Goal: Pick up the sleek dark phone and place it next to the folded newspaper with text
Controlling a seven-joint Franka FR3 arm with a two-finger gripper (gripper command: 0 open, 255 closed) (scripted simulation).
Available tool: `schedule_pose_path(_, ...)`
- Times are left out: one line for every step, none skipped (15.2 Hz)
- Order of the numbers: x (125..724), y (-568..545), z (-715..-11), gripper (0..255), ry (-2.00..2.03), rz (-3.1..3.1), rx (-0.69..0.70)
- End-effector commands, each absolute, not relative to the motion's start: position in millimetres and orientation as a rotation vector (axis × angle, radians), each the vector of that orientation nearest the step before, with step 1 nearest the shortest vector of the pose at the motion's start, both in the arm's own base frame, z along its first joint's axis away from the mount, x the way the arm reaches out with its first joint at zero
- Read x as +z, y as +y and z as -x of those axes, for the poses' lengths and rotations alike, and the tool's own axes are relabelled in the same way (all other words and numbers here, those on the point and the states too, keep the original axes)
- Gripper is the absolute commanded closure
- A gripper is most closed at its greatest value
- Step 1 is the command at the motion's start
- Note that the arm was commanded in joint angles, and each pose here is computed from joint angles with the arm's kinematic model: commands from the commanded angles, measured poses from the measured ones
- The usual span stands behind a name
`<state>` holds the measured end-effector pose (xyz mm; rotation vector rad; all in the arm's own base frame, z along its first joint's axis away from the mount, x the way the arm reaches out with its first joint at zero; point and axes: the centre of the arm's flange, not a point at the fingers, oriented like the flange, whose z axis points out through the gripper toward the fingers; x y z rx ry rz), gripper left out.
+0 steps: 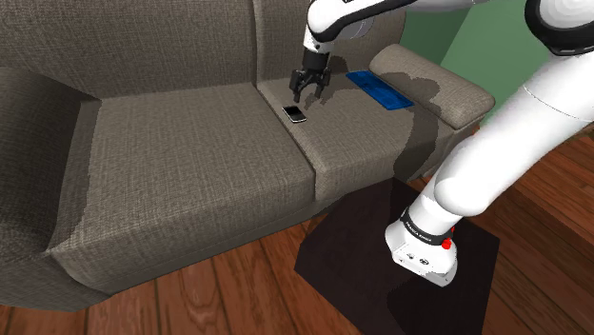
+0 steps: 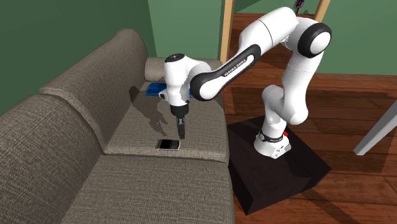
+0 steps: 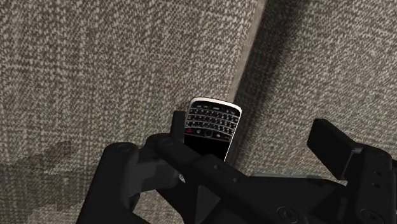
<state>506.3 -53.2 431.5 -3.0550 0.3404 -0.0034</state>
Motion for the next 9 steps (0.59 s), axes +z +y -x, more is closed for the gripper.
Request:
schedule_pose_path(416.6, -60.2, -527.6, 0, 0.355, 3.057, 0.001)
schedule_pose_path(408.4, -64.1, -537.4, 0, 0.362, 3.057, 0.003)
schedule_pose_path(400.2, -68.1, -547.1, 0, 0.370, 3.058, 0.006)
schedule_pose_path(392.1, -72.1, -556.8, 0, 0.377, 3.058, 0.008)
schedule_pose_path(383.9, -76.1, -566.5, 0, 0.384, 3.059, 0.010)
schedule_pose_path(375.7, -80.2, -576.1, 0, 0.391, 3.059, 0.013)
schedule_pose_path(370.7, -82.7, -582.0, 0, 0.396, 3.060, 0.014)
schedule_pose_path(365.4, -82.4, -582.0, 0, 0.396, 3.060, 0.014)
schedule_pose_path(360.1, -82.1, -582.0, 0, 0.396, 3.060, 0.014)
